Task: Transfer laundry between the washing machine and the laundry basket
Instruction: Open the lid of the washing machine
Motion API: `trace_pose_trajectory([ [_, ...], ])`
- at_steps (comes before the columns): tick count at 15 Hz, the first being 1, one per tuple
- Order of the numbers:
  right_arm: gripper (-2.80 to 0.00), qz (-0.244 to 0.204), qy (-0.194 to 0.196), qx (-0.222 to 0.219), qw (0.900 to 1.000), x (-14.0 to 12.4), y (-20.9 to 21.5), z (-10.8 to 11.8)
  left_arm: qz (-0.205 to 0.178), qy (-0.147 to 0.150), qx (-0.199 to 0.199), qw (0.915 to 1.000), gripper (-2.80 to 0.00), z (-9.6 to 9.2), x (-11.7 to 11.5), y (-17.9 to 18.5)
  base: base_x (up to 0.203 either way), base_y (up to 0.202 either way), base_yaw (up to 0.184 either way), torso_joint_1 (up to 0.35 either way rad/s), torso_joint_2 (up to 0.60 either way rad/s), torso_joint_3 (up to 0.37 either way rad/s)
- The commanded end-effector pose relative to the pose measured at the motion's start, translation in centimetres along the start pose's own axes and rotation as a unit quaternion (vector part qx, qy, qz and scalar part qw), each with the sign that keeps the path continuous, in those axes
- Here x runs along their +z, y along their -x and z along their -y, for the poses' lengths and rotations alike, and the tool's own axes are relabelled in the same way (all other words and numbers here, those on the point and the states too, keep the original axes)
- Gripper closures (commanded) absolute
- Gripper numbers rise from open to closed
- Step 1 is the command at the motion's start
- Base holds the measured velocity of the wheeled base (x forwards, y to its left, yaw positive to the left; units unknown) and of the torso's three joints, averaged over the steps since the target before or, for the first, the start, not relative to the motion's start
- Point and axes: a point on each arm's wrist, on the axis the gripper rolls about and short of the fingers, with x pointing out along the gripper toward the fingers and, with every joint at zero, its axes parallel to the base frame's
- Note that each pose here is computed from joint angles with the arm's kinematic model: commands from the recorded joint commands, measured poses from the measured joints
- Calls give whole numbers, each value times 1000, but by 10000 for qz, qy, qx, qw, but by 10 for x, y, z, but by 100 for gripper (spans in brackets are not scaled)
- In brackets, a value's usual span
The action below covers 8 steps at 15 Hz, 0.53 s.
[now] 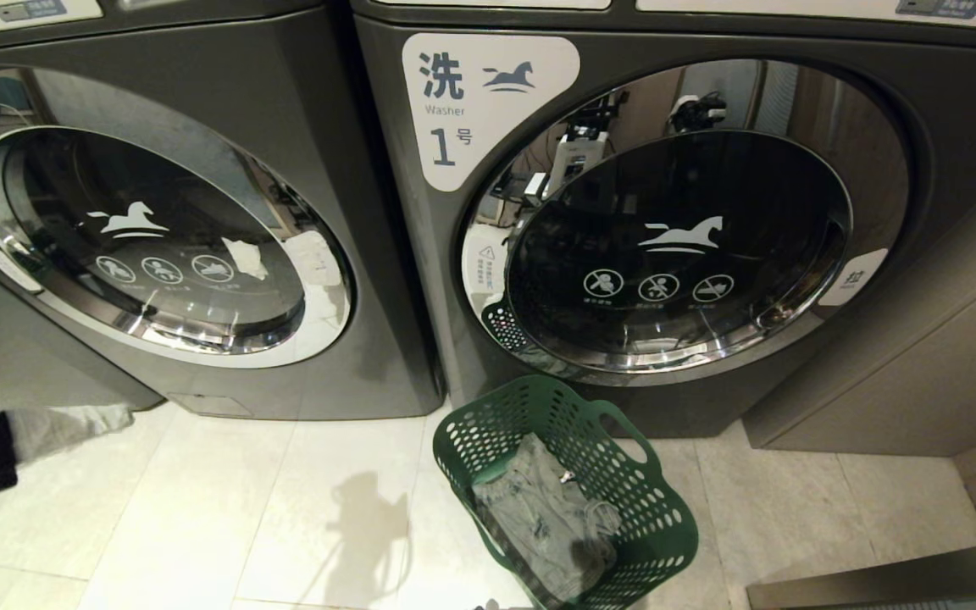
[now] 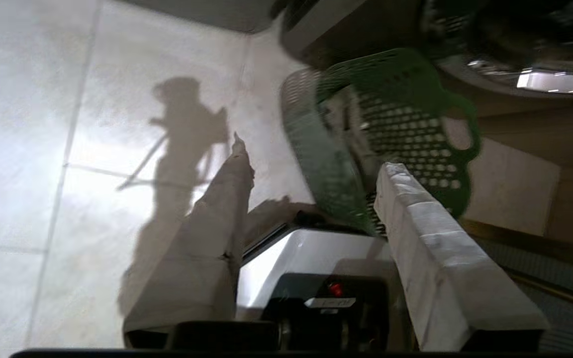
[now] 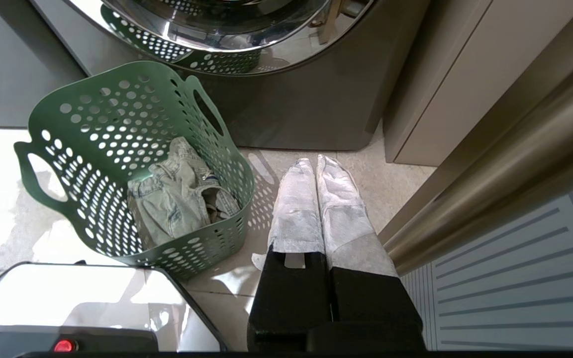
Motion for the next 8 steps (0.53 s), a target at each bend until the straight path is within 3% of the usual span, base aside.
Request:
trace_pose_trajectory([
  [1, 0, -1, 5, -3, 10000, 0, 0, 0, -180, -36, 385, 9991, -280, -3, -5, -1, 0, 0, 0, 0, 0, 0],
  [5, 0, -2, 0, 4, 10000, 0, 0, 0, -810, -153, 793, 9934, -280, -5, 13, -67, 0, 0, 0, 0, 0, 0],
  [8, 0, 8, 0, 4, 10000, 0, 0, 0, -677, -476, 631, 9946, -280, -8, 34, -148, 0, 0, 0, 0, 0, 0],
])
